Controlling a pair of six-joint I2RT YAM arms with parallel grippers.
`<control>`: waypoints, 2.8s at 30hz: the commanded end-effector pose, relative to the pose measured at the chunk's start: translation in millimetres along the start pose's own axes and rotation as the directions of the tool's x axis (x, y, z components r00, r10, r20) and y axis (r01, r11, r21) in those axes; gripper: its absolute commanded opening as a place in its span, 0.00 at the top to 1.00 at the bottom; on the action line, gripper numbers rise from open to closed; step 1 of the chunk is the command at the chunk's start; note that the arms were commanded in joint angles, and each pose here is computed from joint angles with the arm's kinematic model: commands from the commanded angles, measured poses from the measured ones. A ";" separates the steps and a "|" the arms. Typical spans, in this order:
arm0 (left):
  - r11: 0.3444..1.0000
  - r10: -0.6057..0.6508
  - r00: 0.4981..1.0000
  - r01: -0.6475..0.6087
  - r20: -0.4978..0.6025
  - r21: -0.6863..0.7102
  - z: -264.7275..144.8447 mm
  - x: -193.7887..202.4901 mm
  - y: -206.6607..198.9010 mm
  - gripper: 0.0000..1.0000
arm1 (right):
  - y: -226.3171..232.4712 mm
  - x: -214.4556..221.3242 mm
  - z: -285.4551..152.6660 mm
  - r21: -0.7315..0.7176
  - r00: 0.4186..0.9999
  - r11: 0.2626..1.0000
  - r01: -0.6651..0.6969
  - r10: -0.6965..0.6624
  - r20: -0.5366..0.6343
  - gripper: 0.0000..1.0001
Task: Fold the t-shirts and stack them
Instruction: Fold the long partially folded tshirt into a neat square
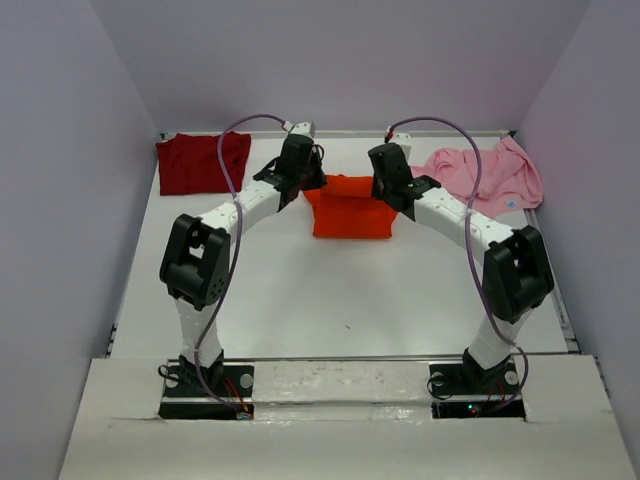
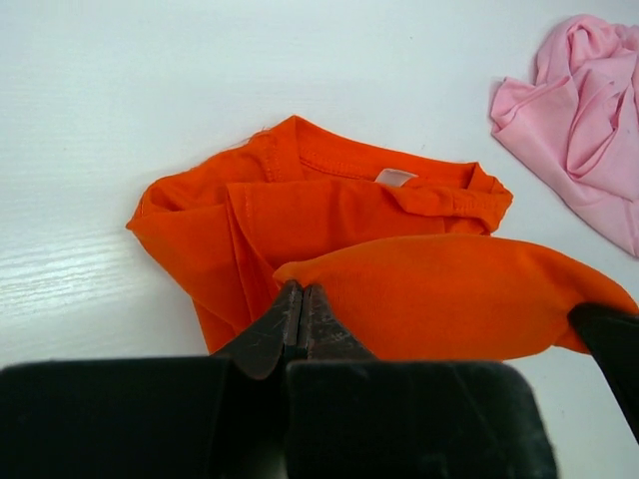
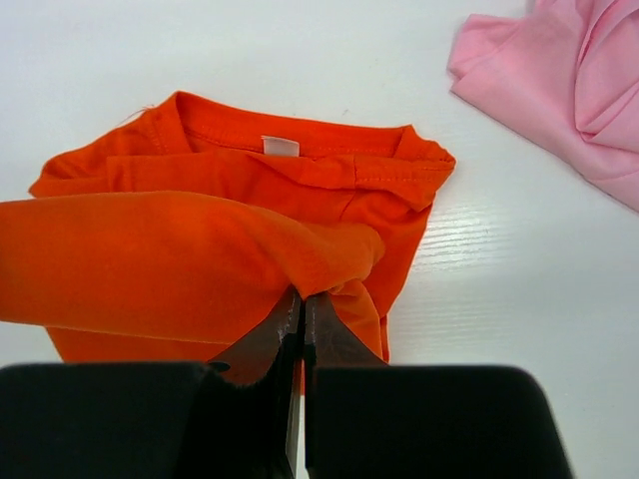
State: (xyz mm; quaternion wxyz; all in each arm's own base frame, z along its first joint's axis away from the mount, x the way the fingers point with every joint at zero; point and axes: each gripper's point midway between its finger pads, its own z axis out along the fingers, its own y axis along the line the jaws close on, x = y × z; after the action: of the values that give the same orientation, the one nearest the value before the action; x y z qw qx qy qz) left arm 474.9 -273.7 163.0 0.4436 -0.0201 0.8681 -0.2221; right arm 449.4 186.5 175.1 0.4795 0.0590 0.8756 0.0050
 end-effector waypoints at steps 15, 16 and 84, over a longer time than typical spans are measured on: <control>0.999 -0.034 0.999 0.034 -0.017 0.000 61.1 -5.2 21.7 0.87 | -6.4 17.2 99.6 0.068 0.998 0.997 -0.038 0.042 -0.050 0.88; 0.999 -0.035 0.999 0.035 -0.014 -0.002 63.0 -5.4 22.1 0.79 | -9.6 14.8 105.5 0.072 0.998 0.997 -0.041 0.045 -0.050 0.73; 0.985 0.148 0.937 -0.112 0.317 -0.128 -126.3 -99.0 34.1 0.57 | 54.3 45.4 167.4 -0.188 0.963 0.981 0.049 -0.096 -0.252 0.35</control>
State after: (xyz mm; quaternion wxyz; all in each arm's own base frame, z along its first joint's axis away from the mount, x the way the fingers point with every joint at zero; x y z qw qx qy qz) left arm 439.6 -176.4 264.5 0.5626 -0.0212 0.8155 -0.1343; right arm 555.8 262.5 46.5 0.3564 -0.0216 0.9289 0.0981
